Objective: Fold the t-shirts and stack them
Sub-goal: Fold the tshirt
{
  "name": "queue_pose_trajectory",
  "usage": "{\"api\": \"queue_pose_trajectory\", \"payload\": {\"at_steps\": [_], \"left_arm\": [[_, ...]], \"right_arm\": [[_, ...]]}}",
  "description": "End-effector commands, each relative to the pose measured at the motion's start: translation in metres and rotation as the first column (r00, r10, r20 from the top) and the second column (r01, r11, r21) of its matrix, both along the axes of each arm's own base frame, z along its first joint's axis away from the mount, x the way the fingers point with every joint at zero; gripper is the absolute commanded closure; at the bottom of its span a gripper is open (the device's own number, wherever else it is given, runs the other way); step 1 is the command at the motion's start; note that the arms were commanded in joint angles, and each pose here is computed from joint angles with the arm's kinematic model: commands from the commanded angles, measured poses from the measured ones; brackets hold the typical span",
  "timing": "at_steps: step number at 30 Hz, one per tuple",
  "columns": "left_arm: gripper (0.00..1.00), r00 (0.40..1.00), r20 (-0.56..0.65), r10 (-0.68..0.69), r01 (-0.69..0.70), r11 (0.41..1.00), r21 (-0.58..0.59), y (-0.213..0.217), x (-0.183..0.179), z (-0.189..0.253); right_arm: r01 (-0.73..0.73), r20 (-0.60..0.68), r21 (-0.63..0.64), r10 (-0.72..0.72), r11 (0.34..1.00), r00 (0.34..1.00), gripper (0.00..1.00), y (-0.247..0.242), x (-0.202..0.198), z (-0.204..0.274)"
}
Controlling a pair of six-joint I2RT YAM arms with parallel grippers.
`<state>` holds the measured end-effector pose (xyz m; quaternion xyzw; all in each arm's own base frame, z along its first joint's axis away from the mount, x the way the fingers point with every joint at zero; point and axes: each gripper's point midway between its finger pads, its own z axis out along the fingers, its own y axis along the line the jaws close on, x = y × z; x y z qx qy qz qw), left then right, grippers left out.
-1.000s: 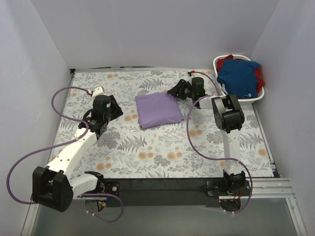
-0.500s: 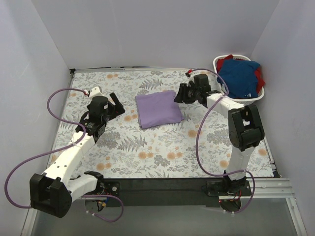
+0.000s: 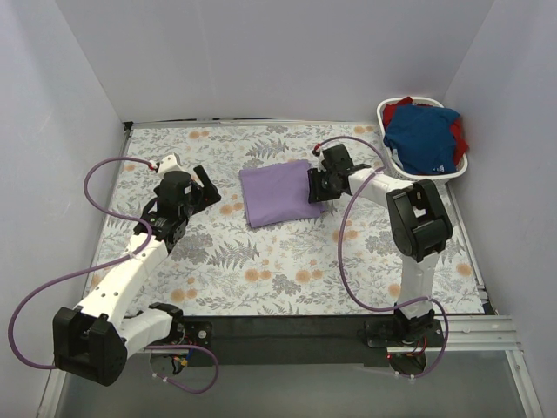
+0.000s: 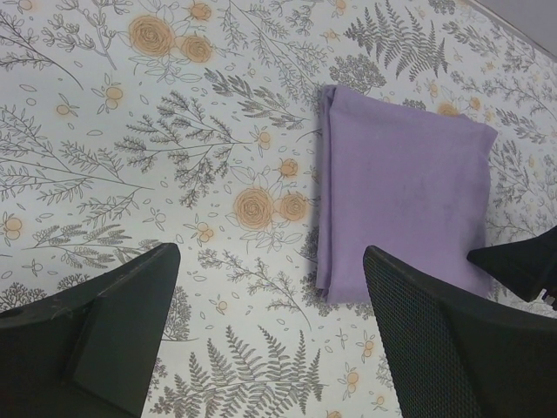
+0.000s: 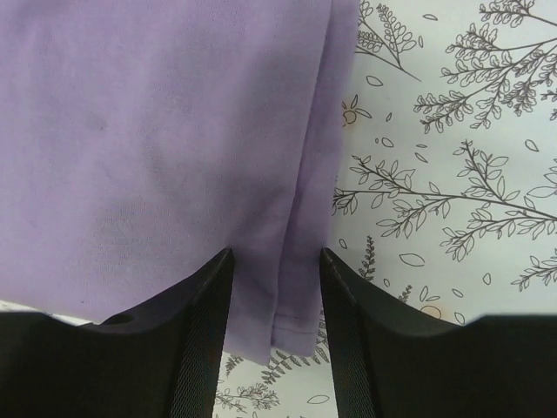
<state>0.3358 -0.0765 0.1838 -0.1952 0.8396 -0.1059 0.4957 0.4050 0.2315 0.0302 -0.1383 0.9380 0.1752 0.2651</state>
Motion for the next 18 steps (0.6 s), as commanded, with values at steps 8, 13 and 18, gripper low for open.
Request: {"api": "queue_pose_trajectory", "payload": {"at_steps": [8, 13, 18], "left_arm": [[0.14, 0.986, -0.110, -0.126, 0.118, 0.990, -0.074, -0.029, 0.003, -0.031], [0.14, 0.944, -0.209, -0.253, 0.218, 0.960, -0.178, -0.066, 0.013, -0.052], [0.15, 0.904, -0.319, -0.286, 0.233, 0.953, -0.195, -0.087, 0.026, -0.086]], "right_arm": [[-0.048, -0.012, -0.113, 0.047, 0.992, 0.999, 0.49, -0.010, -0.032, 0.005], [0.002, 0.020, -0.158, 0.001, 0.987, 1.000, 0.48, -0.027, -0.044, 0.020], [0.035, 0.077, -0.129, -0.025, 0.991, 0.997, 0.41, -0.040, -0.066, 0.050]]}}
